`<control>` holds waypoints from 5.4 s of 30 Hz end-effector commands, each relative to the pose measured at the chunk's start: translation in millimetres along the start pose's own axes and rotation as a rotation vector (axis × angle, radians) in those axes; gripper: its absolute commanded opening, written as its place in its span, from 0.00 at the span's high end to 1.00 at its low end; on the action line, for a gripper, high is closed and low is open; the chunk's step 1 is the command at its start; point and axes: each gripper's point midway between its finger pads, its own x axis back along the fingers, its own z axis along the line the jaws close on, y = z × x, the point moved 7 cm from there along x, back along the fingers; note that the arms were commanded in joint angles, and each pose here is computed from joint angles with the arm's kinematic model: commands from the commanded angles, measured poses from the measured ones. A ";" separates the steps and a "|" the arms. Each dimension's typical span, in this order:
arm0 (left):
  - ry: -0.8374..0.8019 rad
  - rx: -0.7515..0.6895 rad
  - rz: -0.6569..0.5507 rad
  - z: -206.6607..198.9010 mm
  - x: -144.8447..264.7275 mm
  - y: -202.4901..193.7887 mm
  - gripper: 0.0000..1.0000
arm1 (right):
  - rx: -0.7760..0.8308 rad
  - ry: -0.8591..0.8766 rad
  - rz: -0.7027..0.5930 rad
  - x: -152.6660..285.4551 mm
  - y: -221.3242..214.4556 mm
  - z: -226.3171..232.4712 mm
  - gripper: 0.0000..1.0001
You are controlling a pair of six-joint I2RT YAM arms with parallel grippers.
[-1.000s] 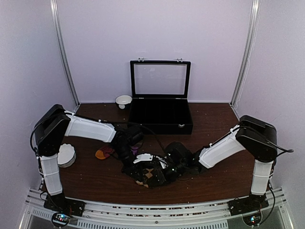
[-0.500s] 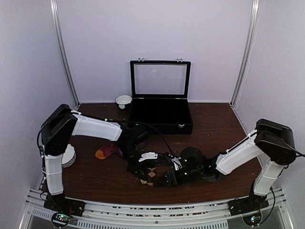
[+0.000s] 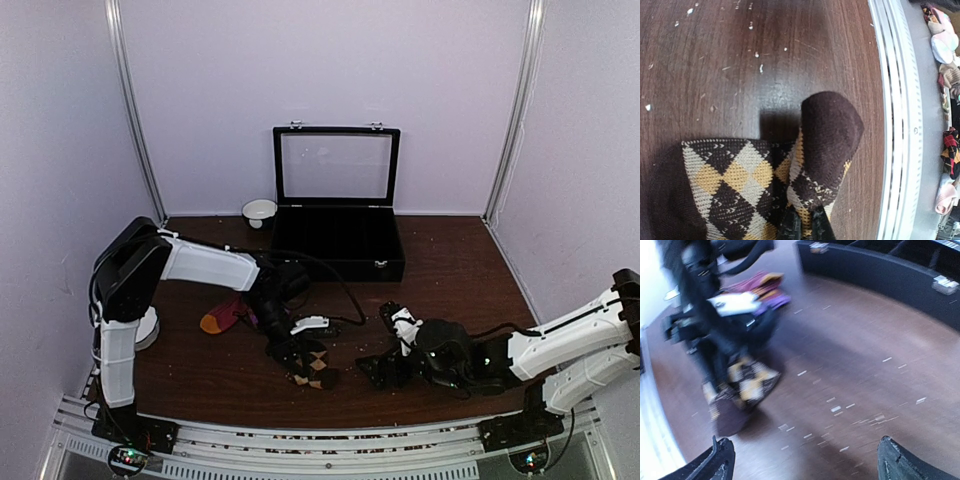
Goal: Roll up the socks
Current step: Roll the sock at the center of the board.
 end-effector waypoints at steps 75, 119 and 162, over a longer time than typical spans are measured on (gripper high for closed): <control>0.115 0.033 0.053 38.6 42.6 -24.5 0.59 | 0.728 0.389 0.690 -84.5 -75.5 83.8 0.98; 0.258 -0.291 -0.184 -14.8 142.2 6.9 0.53 | -0.536 0.397 1.021 -108.2 -144.7 48.4 1.00; 0.343 -0.568 0.375 -47.8 -17.7 -53.5 0.95 | -0.729 0.353 0.810 -121.7 -124.1 35.7 0.87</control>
